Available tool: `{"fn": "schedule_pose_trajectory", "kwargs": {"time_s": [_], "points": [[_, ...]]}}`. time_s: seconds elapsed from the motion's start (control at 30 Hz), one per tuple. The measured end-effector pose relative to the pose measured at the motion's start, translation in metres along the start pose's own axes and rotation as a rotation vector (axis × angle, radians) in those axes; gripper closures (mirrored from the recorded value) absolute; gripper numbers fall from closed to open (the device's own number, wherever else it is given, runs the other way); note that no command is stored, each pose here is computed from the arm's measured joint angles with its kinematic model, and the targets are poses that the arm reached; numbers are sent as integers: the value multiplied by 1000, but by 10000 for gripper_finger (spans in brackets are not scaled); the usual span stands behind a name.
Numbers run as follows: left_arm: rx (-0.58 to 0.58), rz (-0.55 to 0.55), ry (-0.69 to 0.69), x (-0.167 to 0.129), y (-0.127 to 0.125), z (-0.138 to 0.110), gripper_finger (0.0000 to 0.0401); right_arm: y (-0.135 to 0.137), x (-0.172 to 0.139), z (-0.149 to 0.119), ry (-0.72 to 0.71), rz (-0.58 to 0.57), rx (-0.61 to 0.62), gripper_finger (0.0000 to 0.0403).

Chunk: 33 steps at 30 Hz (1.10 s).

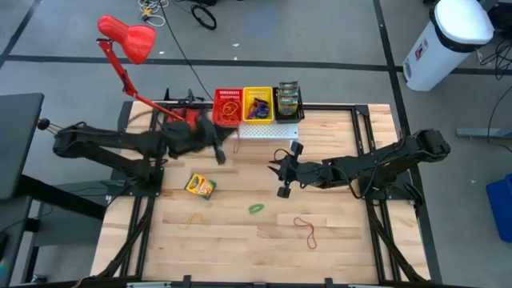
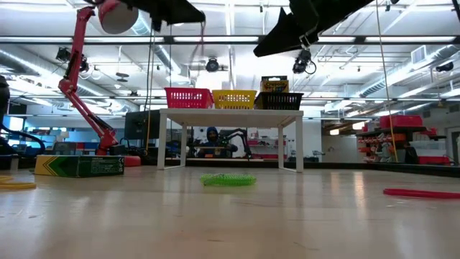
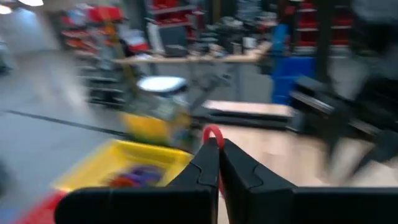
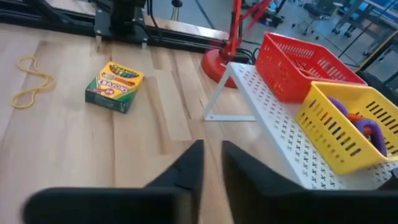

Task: Pick & Place Office Desk Supplies
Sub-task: Put the red rubber band into the red bin on the shelf

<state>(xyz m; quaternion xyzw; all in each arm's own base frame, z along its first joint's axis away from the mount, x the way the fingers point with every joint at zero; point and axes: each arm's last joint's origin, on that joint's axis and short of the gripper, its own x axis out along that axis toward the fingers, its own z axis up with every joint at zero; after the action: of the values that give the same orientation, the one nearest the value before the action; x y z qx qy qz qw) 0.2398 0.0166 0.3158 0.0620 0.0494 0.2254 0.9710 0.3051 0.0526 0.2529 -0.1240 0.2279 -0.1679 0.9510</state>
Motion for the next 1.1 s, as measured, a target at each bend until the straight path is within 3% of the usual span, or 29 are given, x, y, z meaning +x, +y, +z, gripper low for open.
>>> {"fn": "schedule_pose_trajectory", "kwargs": {"time_s": [0.13, 0.3, 0.43, 0.63, 0.93, 1.1], "points": [[64, 131, -19, -2, 33, 28, 396, 0, 0, 1, -13, 19, -10, 390], [97, 241, -11, 6, 74, 42, 396, 2, 0, 3, -30, 58, -7, 377], [93, 284, 34, 14, 101, 33, 396, 2, 0, 2, -25, 59, -10, 375], [13, 213, 115, 36, 129, 9, 396, 2, 0, 2, -23, 58, -15, 398], [-50, 158, 233, 65, 138, -25, 380, 2, 0, 2, -22, 57, -15, 387], [-53, 203, 261, 69, 138, -30, 365, 2, 0, 1, -12, 58, -22, 398]]}}
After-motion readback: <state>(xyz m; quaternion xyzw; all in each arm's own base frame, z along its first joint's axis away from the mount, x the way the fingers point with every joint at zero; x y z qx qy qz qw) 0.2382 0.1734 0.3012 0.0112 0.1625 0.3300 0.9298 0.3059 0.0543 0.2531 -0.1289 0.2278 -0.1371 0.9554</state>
